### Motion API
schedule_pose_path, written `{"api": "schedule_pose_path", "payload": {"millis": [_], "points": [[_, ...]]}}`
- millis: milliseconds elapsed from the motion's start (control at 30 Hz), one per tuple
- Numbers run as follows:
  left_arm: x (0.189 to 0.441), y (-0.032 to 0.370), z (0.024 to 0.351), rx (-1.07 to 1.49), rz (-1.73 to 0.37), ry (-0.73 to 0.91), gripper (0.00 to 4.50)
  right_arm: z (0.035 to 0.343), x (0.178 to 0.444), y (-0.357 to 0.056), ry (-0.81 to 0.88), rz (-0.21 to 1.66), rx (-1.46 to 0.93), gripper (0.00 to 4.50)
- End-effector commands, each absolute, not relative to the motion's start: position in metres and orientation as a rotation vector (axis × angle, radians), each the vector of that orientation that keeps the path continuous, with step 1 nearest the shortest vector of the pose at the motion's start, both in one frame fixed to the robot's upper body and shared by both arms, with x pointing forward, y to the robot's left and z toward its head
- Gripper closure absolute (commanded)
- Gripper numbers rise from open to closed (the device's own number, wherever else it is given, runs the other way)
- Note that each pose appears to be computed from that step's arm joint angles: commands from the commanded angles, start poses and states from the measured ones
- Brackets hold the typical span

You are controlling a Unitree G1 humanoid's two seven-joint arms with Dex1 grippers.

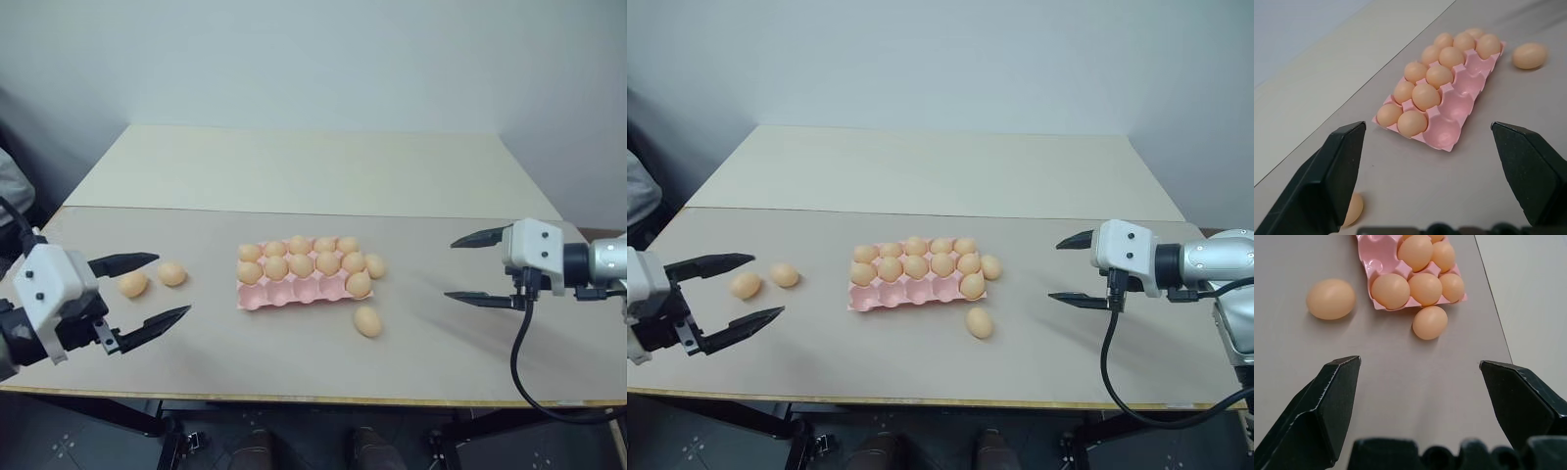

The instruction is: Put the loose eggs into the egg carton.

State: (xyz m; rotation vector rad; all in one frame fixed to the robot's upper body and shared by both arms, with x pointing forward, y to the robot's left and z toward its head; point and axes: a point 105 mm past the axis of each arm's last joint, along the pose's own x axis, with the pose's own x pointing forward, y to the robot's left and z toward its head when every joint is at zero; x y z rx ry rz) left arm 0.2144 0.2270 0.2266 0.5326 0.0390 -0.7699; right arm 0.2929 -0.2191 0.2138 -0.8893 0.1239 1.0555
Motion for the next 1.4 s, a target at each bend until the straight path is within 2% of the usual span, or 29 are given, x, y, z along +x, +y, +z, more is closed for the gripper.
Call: {"api": "schedule_pose_path", "payload": {"millis": [33,300,567,833,1400], "points": [[0.214,0.220,0.231,0.553,-0.799,0.002,0.05,0.234,0.293,-0.225,0.084,1.003,-0.907,0.00],[0.228,0.218,0.225,0.548,-0.858,0.025,0.05,0.217,0.303,-0.221,0.126,1.014,-0.873,0.00],[0.235,0.208,0.223,0.543,-0.916,0.015,0.05,0.194,0.336,-0.202,0.118,1.018,-0.840,0.00],[0.233,0.200,0.224,0.535,-0.952,0.005,0.05,0.174,0.369,-0.182,0.074,1.081,-0.927,0.00],[0.228,0.199,0.222,0.533,-0.938,0.007,0.05,0.150,0.401,-0.144,0.067,1.173,-0.984,0.00]]}}
